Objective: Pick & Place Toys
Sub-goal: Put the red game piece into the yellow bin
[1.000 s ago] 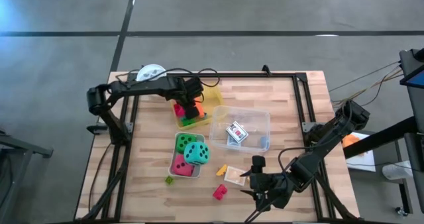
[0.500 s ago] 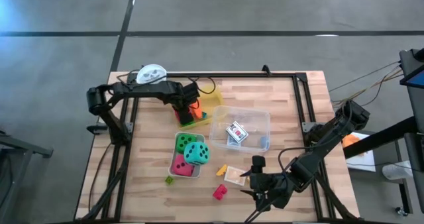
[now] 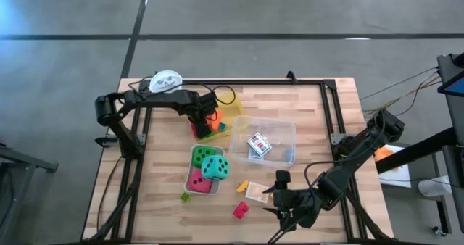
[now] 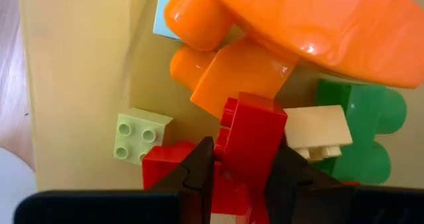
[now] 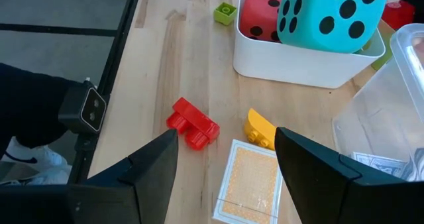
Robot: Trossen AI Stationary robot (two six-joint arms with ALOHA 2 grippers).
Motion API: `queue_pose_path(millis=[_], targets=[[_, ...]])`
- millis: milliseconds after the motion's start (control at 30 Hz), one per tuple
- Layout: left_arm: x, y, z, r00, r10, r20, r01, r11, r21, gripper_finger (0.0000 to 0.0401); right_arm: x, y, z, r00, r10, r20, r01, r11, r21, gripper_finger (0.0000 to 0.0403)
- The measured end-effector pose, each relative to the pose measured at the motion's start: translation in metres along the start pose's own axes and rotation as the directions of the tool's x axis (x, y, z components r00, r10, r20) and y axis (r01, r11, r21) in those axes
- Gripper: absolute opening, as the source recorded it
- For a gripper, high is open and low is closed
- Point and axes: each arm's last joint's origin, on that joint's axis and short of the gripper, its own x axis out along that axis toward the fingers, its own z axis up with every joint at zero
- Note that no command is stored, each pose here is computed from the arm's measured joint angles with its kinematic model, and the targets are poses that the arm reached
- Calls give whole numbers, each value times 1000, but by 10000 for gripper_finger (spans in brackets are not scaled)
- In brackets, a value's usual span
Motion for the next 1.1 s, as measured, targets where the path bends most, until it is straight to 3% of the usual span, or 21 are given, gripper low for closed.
queue_pose_path(millis=[333, 1100], targets=[[0, 0, 0, 1000, -2, 0, 2, 1000, 4, 81, 0, 0, 0, 1000, 0, 0, 0, 1000, 0, 246], [0, 0, -1, 1000, 1, -7, -1, 1000, 5, 251, 0, 0, 0, 1000, 0, 0, 0, 1000, 0, 246]])
